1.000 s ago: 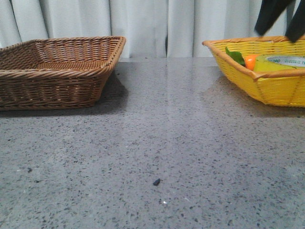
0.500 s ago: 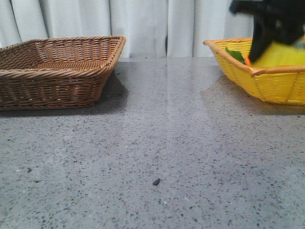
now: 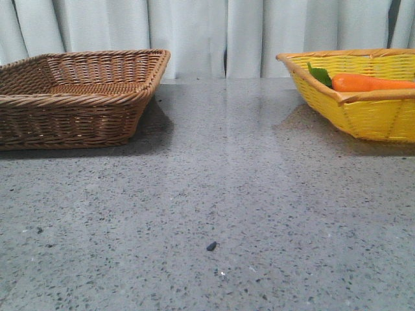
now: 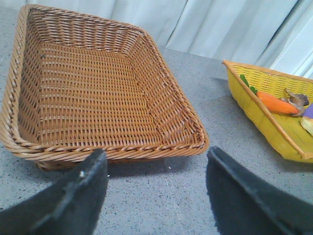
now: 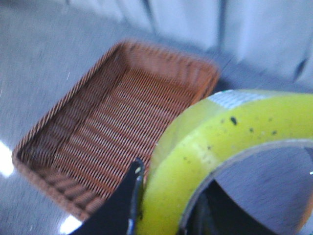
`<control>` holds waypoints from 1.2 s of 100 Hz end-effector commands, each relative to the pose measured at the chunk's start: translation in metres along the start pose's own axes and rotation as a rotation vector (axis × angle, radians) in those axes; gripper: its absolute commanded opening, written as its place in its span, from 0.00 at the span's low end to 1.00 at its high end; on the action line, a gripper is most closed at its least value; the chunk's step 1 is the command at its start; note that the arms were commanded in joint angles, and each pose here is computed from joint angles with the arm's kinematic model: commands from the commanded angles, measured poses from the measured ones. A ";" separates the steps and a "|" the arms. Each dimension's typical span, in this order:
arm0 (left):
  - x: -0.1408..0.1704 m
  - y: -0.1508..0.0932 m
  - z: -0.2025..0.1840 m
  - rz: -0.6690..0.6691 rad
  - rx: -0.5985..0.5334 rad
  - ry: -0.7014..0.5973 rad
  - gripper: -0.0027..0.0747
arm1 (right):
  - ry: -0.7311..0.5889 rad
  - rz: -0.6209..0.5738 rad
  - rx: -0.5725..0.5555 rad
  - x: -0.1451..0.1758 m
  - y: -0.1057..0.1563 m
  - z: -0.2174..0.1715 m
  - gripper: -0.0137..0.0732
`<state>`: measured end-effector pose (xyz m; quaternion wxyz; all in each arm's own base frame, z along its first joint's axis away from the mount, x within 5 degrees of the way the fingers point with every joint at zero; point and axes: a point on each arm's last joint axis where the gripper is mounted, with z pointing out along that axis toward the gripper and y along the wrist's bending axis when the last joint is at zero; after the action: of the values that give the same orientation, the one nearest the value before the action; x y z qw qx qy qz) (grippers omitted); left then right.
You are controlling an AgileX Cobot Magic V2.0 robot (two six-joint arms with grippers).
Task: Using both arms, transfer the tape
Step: 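Lift the tape roll out and set it on the table between baskets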
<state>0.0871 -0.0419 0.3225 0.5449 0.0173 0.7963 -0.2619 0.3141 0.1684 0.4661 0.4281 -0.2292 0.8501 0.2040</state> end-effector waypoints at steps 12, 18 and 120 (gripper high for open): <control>-0.014 -0.006 -0.003 -0.012 0.024 -0.071 0.56 | 0.148 -0.006 0.009 0.019 -0.007 0.075 0.10; -0.012 -0.006 -0.003 -0.012 0.026 -0.054 0.56 | 0.206 -0.001 0.020 0.028 -0.013 0.095 0.10; -0.066 -0.041 0.029 0.190 0.228 0.008 0.48 | -0.176 -0.116 -0.020 0.035 0.048 -0.160 0.09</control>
<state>0.1094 -0.0646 0.3677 0.5417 0.1525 0.7792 -0.2759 0.2050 0.1354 0.5124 0.4427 -0.2708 0.8318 0.1970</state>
